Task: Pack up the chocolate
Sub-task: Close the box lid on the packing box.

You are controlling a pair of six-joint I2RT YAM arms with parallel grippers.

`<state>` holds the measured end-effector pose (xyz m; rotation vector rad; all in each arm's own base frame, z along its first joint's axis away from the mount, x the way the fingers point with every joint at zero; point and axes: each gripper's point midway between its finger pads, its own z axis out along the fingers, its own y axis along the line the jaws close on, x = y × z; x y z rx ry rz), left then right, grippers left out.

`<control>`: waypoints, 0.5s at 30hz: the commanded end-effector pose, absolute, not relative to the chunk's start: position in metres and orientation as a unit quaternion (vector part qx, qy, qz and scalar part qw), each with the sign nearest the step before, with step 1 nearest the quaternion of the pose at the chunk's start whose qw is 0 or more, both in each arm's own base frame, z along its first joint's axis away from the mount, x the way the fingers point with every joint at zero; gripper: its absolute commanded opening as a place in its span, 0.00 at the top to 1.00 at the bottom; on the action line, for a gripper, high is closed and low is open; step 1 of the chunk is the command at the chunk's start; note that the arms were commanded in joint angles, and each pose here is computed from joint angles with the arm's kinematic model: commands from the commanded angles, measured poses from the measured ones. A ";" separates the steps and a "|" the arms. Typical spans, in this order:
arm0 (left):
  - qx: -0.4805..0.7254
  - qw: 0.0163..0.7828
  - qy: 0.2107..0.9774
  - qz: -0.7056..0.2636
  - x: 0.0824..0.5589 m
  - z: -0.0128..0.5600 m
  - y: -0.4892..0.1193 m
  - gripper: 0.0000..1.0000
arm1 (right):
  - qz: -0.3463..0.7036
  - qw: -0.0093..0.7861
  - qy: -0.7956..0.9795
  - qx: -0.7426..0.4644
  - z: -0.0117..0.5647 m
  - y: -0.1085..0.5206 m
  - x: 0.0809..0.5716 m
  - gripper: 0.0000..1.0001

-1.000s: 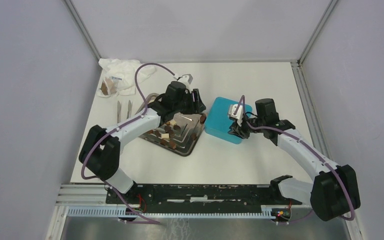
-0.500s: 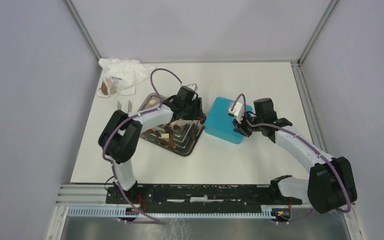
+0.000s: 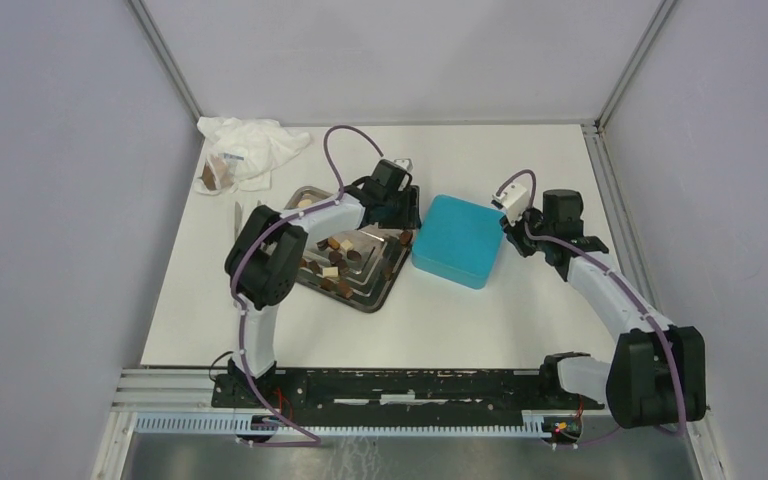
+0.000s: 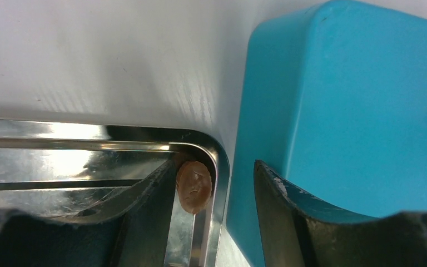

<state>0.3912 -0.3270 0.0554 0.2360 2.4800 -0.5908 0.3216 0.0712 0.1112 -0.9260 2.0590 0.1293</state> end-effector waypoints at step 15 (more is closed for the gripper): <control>0.152 0.263 0.920 -0.248 0.368 0.055 -0.371 0.40 | -0.098 0.374 0.878 -0.282 0.096 -0.009 0.342 0.75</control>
